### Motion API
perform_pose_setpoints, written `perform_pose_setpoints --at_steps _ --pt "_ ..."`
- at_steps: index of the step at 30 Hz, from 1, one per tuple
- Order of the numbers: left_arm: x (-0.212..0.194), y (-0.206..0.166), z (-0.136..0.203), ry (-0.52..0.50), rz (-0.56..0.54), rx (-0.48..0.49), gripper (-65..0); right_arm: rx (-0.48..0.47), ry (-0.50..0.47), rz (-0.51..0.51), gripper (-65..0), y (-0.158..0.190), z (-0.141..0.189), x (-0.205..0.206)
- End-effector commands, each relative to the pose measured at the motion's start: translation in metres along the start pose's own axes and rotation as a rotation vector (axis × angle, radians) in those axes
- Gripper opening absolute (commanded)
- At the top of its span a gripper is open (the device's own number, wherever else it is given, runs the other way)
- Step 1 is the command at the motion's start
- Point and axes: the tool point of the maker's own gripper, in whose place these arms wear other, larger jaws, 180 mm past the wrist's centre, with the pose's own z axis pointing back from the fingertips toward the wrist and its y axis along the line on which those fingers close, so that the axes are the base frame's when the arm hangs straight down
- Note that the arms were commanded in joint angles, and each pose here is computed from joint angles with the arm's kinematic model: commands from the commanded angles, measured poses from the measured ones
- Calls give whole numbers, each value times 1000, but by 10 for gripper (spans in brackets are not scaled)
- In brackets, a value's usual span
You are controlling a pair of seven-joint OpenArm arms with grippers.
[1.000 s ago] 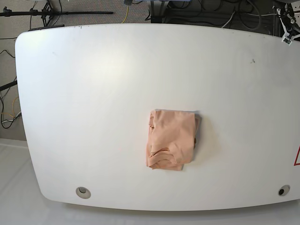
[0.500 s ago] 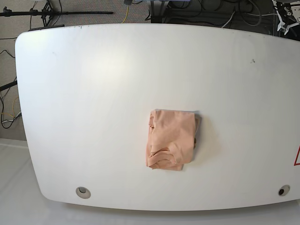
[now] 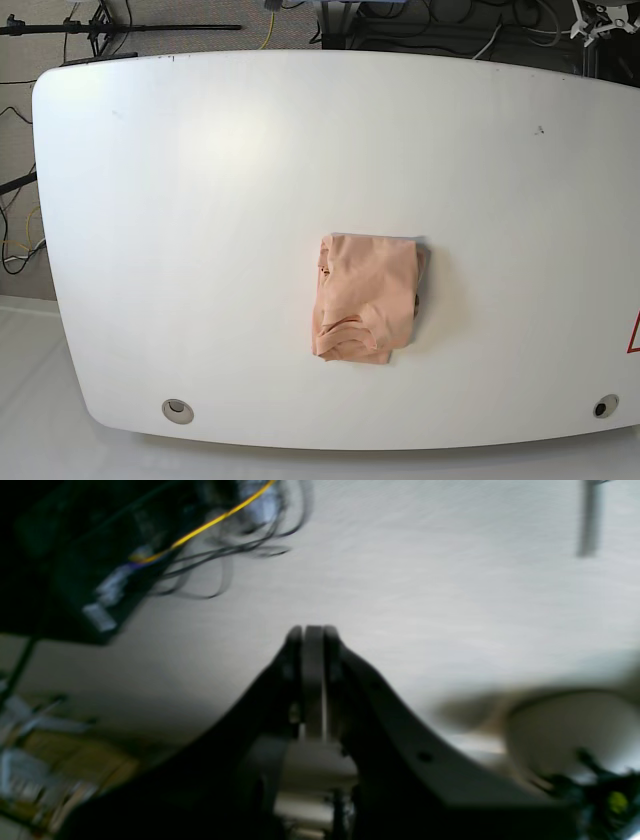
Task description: Fold the T-shirt properly
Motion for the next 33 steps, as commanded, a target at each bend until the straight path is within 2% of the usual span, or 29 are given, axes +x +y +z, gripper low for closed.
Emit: perform_pose_setpoints --at_steps 1,7,10,16,20,22,25,33 --pt "7 -5 -11 -23 -18 -30 -650 16 -3 0 -650 2 -9 1" --pt "27 -36 -34 -88 -106 -109 -650 94 -13 -4 -650 26 -41 11" --pt "44 -68 -48 -144 -139 -175 -650 168 -1 -17 -650 48 -63 16" --pt "48 -121 -74 -149 -193 -289 -650 312 -8 -58 -650 87 -91 30" --pt "67 -136 -89 -170 -205 -267 -650 407 -22 -108 -650 114 -99 41" --pt "70 -135 -94 -162 -214 -242 -650 425 -29 -132 -650 120 -101 46" --pt "73 -131 -101 -154 -219 -202 -650 401 -34 -165 -650 121 -106 52" --pt "100 -125 -105 -225 -206 -126 -650 336 -45 -177 -650 113 -111 69"
